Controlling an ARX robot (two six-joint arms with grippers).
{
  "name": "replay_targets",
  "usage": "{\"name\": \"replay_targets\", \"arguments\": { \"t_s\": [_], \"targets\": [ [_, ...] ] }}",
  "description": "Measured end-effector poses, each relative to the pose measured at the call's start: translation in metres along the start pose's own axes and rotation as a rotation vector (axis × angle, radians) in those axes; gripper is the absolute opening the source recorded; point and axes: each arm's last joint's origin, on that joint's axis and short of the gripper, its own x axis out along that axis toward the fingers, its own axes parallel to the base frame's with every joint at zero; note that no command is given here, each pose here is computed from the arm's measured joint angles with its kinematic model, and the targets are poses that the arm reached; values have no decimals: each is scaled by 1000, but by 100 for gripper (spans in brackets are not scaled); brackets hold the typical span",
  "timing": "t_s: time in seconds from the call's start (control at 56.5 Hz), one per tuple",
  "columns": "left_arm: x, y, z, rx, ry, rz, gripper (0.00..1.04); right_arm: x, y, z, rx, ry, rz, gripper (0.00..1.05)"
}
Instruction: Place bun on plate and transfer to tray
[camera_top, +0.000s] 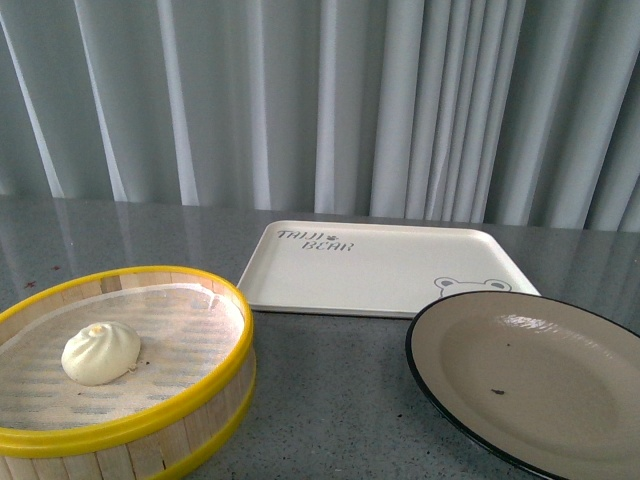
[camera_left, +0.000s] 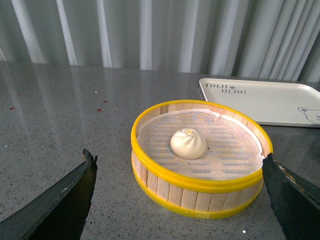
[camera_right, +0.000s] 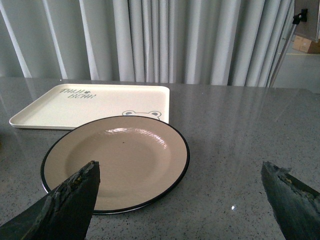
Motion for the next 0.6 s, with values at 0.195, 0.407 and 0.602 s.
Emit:
{"name": "replay_targets", "arguments": {
  "t_s": [0.195, 0.407, 0.602],
  "targets": [
    [0, 0, 0, 0, 0, 0, 98, 0, 0, 0, 0, 0, 0, 96],
    [0, 0, 0, 0, 0, 0, 98, 0, 0, 0, 0, 0, 0, 96],
    [0, 0, 0, 0, 0, 0, 98, 0, 0, 0, 0, 0, 0, 96]
  ]
}}
